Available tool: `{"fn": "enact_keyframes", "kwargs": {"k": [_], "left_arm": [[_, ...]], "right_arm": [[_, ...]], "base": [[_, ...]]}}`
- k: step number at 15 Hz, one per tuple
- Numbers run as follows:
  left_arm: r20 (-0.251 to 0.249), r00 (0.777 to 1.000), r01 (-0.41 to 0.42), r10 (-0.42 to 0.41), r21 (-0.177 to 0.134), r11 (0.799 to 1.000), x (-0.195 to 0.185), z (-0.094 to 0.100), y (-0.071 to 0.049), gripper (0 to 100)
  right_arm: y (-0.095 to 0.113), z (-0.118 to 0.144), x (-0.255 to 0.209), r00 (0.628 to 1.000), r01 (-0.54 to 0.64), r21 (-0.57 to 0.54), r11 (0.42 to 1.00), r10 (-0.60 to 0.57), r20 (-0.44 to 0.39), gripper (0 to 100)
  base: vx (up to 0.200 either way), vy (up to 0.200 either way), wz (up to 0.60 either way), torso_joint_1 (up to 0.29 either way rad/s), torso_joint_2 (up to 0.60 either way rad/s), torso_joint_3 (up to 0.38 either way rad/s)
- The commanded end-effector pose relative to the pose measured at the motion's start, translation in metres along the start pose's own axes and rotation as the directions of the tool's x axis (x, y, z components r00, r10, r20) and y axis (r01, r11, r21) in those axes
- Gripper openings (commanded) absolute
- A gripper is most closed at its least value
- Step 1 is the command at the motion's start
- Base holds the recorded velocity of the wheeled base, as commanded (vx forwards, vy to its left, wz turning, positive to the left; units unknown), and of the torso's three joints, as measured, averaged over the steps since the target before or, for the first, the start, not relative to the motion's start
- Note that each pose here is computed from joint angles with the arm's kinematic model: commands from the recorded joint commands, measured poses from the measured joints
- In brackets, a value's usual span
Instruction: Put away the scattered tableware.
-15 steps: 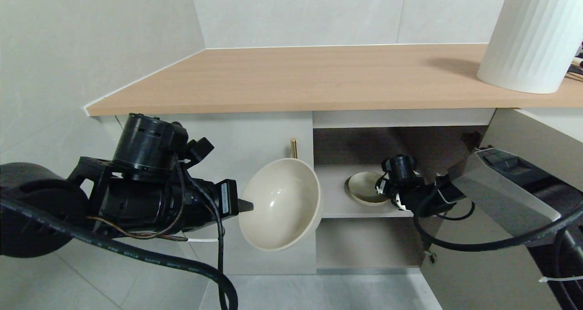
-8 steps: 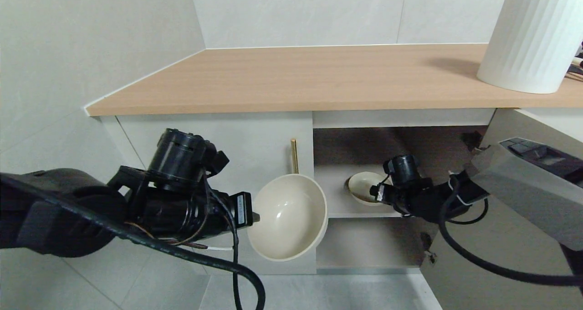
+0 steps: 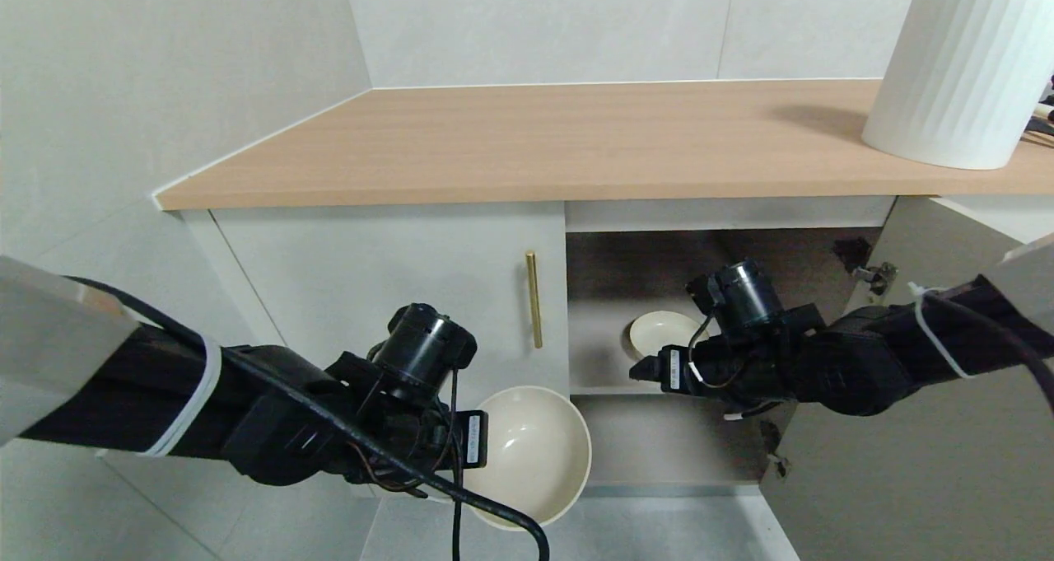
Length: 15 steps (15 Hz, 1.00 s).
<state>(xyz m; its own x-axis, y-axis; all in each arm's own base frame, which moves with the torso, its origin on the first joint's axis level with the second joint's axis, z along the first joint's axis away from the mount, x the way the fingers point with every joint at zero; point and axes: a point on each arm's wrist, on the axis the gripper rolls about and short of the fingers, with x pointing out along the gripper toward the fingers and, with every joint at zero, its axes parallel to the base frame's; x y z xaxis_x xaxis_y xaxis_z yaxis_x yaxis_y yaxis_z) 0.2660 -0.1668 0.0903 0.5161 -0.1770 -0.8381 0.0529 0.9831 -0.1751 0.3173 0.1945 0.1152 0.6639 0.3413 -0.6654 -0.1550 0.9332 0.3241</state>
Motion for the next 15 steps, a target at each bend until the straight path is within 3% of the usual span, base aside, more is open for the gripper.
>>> {"fn": "enact_keyframes", "kwargs": {"k": [1,2,5,8,12,15], "left_arm": [[-0.03,0.999,-0.016,0.016,0.011,1.0,0.01,-0.005,-0.001,0],[-0.035,0.999,-0.014,0.014,0.019,1.0,0.01,-0.007,-0.003,0],[-0.045,0.999,-0.007,0.009,0.036,0.999,0.012,-0.011,-0.008,0],[-0.03,1.0,0.003,-0.002,0.036,0.999,0.007,-0.009,-0.01,0],[-0.004,1.0,0.024,-0.024,0.039,0.999,-0.003,-0.006,-0.014,0],[-0.013,1.0,0.022,-0.022,0.043,0.999,-0.005,-0.006,-0.015,0]], "right_arm": [[0.017,-0.002,-0.036,0.996,-0.092,-0.032,0.995,0.092,0.014,100],[0.023,-0.007,-0.042,0.993,-0.121,-0.049,0.991,0.122,0.002,100],[0.041,-0.034,-0.055,0.983,-0.143,-0.17,0.975,0.12,-0.138,100],[0.049,-0.051,-0.051,0.977,-0.139,-0.23,0.963,0.096,-0.19,100],[0.05,-0.057,-0.036,0.985,-0.064,-0.265,0.962,0.018,-0.17,100],[0.056,-0.062,-0.019,0.993,-0.014,-0.272,0.962,-0.018,-0.114,100]], "base": [[0.0,0.0,0.0,0.0,0.0,0.0],[0.0,0.0,0.0,0.0,0.0,0.0],[0.0,0.0,0.0,0.0,0.0,0.0],[0.0,0.0,0.0,0.0,0.0,0.0],[0.0,0.0,0.0,0.0,0.0,0.0],[0.0,0.0,0.0,0.0,0.0,0.0]]}}
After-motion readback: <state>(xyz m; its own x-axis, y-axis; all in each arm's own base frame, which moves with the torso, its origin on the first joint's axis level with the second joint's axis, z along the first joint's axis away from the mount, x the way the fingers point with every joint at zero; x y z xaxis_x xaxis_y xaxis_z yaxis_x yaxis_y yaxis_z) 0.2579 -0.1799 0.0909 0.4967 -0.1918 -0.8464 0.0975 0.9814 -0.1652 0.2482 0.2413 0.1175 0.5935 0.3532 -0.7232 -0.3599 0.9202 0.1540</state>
